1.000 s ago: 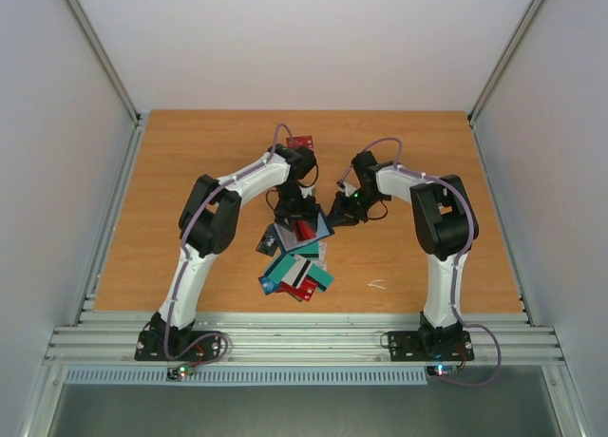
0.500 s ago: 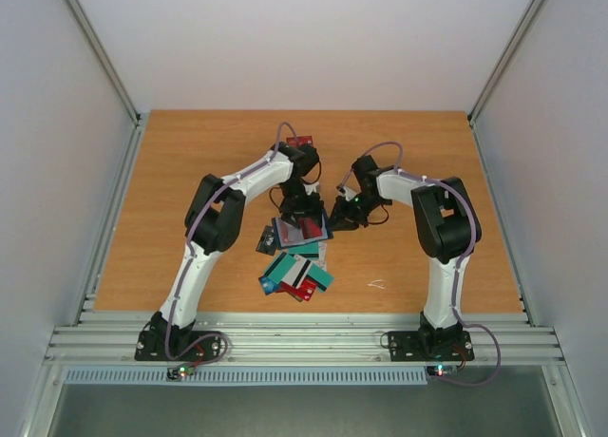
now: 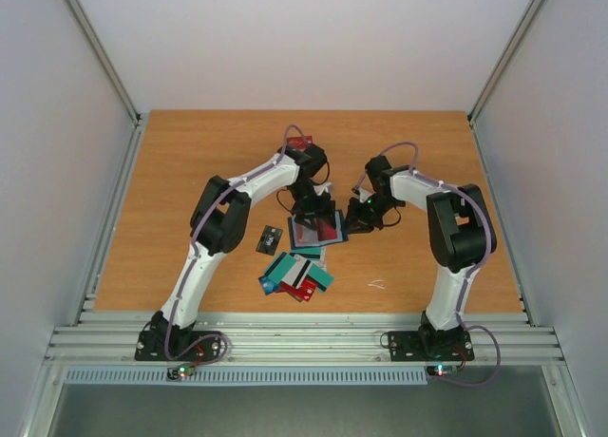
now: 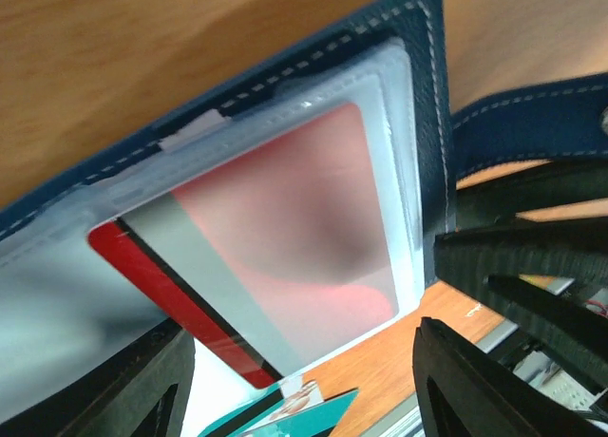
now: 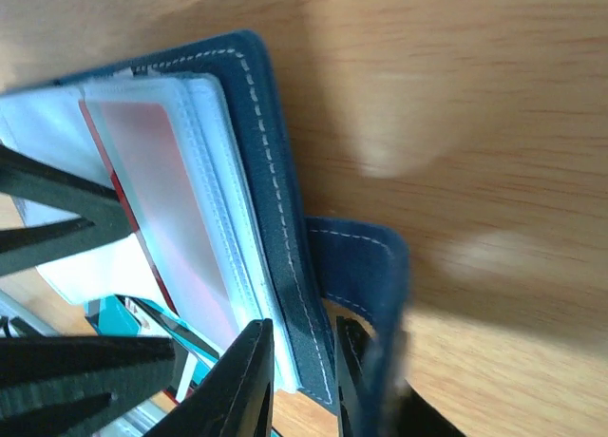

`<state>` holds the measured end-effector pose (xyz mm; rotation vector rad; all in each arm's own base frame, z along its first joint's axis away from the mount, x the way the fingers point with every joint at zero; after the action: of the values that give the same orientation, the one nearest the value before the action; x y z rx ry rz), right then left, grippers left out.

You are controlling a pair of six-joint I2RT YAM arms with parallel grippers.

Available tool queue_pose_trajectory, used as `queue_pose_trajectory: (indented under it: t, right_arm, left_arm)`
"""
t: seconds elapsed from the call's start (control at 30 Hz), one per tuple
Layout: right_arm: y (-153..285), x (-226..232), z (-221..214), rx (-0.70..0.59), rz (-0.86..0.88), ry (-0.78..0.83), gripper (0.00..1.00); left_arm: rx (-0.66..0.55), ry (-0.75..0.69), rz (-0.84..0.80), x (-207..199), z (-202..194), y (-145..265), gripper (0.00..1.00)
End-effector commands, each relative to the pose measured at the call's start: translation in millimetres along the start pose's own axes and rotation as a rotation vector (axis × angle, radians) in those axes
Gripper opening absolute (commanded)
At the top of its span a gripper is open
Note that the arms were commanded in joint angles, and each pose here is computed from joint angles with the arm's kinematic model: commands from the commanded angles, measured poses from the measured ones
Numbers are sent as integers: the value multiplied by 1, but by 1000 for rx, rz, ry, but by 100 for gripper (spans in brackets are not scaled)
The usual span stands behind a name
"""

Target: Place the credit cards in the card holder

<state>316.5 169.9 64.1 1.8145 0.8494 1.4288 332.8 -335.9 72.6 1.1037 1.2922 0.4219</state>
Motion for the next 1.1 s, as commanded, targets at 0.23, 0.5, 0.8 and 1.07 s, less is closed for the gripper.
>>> queue_pose_trajectory:
  t: [0.23,0.5,0.8,1.07]
  right_arm:
    - [27,0,-8,-27,-23,-7,22]
    - [47,14,-7,-100,-8,34,26]
    - [43,34,-3,-81,155,32,30]
    - [30,38,4,-39,228,-18,29]
  left_arm:
    - [-83,-95,23,-20,8,13,72]
    - [-120,-115,74,-25,-4,40,85]
    - [-226,-151,138,-27,-12,72,85]
    - [-226,-150,108,-23,-9,59,60]
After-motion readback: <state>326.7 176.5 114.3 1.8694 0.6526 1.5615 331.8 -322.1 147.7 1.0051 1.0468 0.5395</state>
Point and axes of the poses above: each gripper's point midway between its finger pads, its own y axis back along the fingers, its own x axis along the line the jaws close on, z = x × y, the point moved 4 cm from there along y, back along the fingers, and after that the axes turned 7 degrees about -y, right-handed, at the moved point
